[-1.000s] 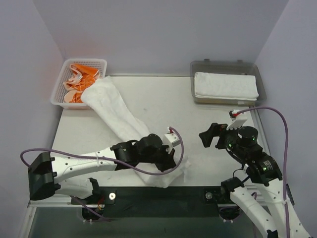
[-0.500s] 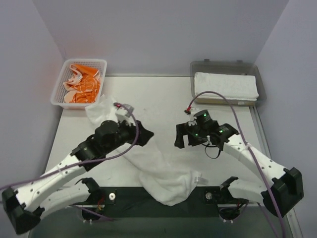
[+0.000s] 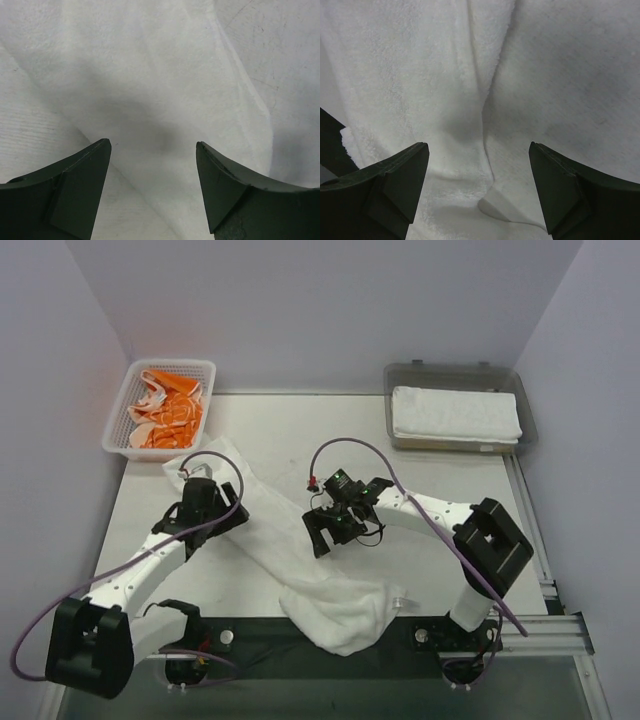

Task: Fold and stack the towels
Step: Flatten out the crumpled towel

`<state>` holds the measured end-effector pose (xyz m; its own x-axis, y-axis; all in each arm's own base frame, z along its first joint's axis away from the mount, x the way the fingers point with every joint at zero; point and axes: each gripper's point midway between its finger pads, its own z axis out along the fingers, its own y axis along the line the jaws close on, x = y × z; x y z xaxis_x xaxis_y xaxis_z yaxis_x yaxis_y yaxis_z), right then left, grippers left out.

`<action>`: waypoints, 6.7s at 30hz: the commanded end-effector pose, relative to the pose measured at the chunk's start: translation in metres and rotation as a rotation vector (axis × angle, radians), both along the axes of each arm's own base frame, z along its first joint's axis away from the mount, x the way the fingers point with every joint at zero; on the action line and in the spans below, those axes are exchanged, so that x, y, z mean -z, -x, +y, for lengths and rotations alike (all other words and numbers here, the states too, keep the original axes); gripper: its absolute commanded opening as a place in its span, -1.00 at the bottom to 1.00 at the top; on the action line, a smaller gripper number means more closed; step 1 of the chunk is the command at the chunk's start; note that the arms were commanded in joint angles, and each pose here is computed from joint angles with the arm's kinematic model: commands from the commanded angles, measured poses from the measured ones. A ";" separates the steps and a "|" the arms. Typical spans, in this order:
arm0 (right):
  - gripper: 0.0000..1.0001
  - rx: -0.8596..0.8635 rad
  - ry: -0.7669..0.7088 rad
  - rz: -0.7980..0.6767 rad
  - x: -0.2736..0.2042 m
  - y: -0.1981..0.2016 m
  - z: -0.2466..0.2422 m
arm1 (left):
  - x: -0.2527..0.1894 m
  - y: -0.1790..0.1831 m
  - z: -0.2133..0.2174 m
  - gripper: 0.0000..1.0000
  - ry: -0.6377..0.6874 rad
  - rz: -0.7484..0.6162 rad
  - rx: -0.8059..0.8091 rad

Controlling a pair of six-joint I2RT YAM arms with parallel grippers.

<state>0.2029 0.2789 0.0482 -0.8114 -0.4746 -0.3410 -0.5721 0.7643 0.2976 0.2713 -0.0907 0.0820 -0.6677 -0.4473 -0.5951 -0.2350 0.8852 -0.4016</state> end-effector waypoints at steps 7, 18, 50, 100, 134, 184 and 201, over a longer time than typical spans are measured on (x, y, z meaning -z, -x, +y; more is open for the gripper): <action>0.42 -0.079 -0.014 0.075 0.007 0.016 0.018 | -0.002 -0.048 -0.015 0.55 0.059 -0.048 -0.031; -0.87 -0.074 0.011 0.082 0.010 0.015 -0.005 | 0.030 -0.047 -0.021 0.12 0.090 0.041 -0.058; 0.55 0.008 0.143 -0.077 -0.049 0.038 -0.088 | -0.068 -0.003 0.007 0.58 -0.045 -0.146 -0.215; 0.96 0.138 0.129 -0.232 -0.053 0.028 -0.121 | 0.059 -0.149 0.052 -0.01 -0.407 0.380 -0.330; 0.40 0.422 0.309 0.190 0.002 0.094 -0.156 | -0.158 -0.162 0.120 -1.00 -0.453 -0.141 -0.371; 0.29 0.794 0.369 0.323 0.041 0.053 -0.213 | -0.126 -0.113 0.198 -1.00 -0.358 -0.188 -0.480; -1.00 0.799 0.335 0.153 0.020 0.019 -0.218 | -0.145 -0.129 0.192 -1.00 -0.314 -0.212 -0.457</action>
